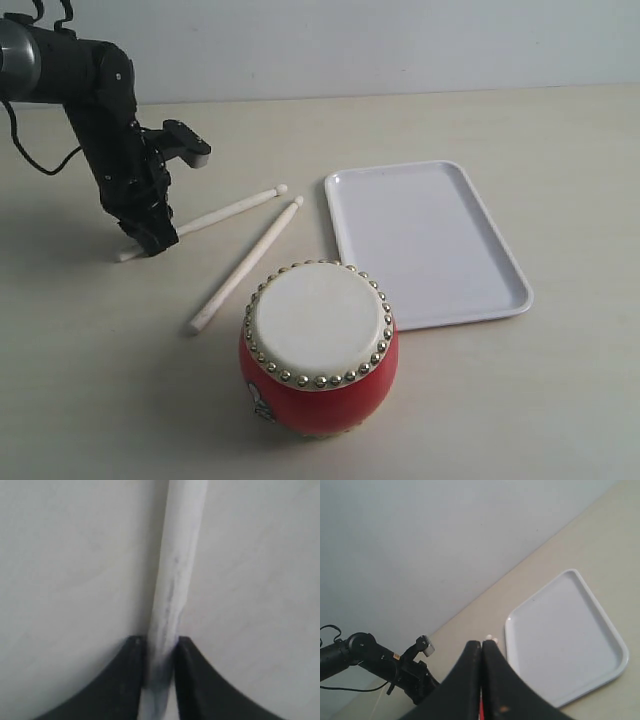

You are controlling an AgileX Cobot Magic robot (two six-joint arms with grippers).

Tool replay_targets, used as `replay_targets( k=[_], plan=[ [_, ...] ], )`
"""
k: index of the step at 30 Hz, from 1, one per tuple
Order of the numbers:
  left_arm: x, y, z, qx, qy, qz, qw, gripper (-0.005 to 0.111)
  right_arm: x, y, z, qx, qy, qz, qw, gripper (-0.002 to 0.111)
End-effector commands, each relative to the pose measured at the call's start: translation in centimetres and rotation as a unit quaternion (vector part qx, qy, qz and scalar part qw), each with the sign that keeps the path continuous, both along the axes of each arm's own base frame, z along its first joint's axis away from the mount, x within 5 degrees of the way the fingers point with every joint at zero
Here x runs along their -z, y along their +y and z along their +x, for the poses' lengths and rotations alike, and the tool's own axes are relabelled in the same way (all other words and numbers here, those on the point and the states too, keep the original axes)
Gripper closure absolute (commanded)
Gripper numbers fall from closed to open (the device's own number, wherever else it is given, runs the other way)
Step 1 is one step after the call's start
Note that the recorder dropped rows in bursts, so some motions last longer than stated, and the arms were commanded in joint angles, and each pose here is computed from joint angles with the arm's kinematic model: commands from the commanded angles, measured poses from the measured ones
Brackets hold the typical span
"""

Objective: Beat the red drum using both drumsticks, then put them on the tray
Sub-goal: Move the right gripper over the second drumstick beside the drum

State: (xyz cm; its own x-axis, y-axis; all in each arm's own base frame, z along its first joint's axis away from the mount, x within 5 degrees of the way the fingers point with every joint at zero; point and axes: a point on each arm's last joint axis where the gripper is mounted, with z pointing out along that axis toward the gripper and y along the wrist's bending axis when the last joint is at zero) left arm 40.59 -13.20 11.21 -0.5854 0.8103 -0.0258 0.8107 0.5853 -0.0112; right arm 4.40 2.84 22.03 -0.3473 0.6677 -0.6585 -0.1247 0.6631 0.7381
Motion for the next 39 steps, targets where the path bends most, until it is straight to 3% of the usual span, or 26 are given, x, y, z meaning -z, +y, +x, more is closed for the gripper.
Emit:
replay_targets(
  k=[1, 3, 5, 6, 7, 8, 10, 11, 13, 15, 19, 21, 25, 31, 36, 39],
  plan=[
    [-0.1, 0.0, -0.3, -0.006, 0.014, 0.001, 1.0, 0.106, -0.5, -0.2, 0.0, 0.013, -0.024, -0.012, 1.0, 0.108],
    [-1.2, 0.3, -0.5, -0.029, 0.018, 0.002, 0.999, 0.107, -0.4, -0.1, 0.0, 0.007, -0.016, 0.004, 1.0, 0.108],
    [-4.6, 1.3, -0.7, -0.104, 0.004, -0.017, 0.994, 0.107, -0.5, 0.3, -0.2, -0.018, 0.006, 0.009, 1.0, 0.108],
    [-7.7, 1.9, -1.6, -0.138, -0.008, -0.065, 0.988, 0.107, -1.4, 0.6, -0.2, -0.04, 0.013, -0.024, 0.999, 0.108],
    [-8.8, 2.3, -2.1, -0.152, -0.016, -0.085, 0.985, 0.107, -2.1, 0.7, -0.1, -0.047, 0.011, -0.037, 0.998, 0.108],
    [-11.8, 3.4, -3.8, -0.192, -0.056, -0.129, 0.971, 0.107, -4.1, 0.8, 0.5, -0.06, 0.007, -0.072, 0.996, 0.108],
    [-15.4, 5.0, -7.7, -0.224, -0.126, -0.166, 0.952, 0.107, -6.8, 1.4, 2.3, -0.107, 0.044, -0.122, 0.986, 0.108],
    [-16.0, 5.5, -8.9, -0.227, -0.147, -0.172, 0.947, 0.107, -7.7, 1.6, 3.0, -0.124, 0.057, -0.133, 0.982, 0.108],
    [-17.8, 7.2, -14.5, -0.234, -0.214, -0.188, 0.93, 0.107, -9.6, 2.6, 6.7, -0.208, 0.137, -0.162, 0.955, 0.108],
    [-19.1, 8.0, -18.3, -0.243, -0.266, -0.211, 0.909, 0.107, -10.7, 3.3, 9.9, -0.242, 0.172, -0.145, 0.944, 0.108],
    [-20.6, 8.9, -23.0, -0.259, -0.332, -0.248, 0.873, 0.107, -13.1, 6.6, 13.5, -0.28, 0.18, -0.126, 0.934, 0.108],
    [-21.0, 9.1, -23.9, -0.265, -0.343, -0.259, 0.863, 0.107, -13.6, 8.6, 14.0, -0.295, 0.188, -0.136, 0.927, 0.108],
    [-21.8, 9.2, -25.2, -0.265, -0.362, -0.272, 0.851, 0.107, -12.7, 12.3, 14.0, -0.301, 0.243, -0.211, 0.897, 0.108],
    [-22.4, 9.5, -25.9, -0.275, -0.376, -0.28, 0.84, 0.107, -9.8, 19.5, 13.6, -0.296, 0.305, -0.267, 0.865, 0.108],
    [-22.4, 9.5, -26.1, -0.278, -0.376, -0.282, 0.837, 0.107, -7.6, 26.2, 15.8, -0.306, 0.366, -0.308, 0.823, 0.108],
    [-22.6, 9.6, -26.4, -0.283, -0.38, -0.283, 0.834, 0.107, -7.1, 28.6, 17.5, -0.288, 0.404, -0.325, 0.805, 0.108]
  ],
)
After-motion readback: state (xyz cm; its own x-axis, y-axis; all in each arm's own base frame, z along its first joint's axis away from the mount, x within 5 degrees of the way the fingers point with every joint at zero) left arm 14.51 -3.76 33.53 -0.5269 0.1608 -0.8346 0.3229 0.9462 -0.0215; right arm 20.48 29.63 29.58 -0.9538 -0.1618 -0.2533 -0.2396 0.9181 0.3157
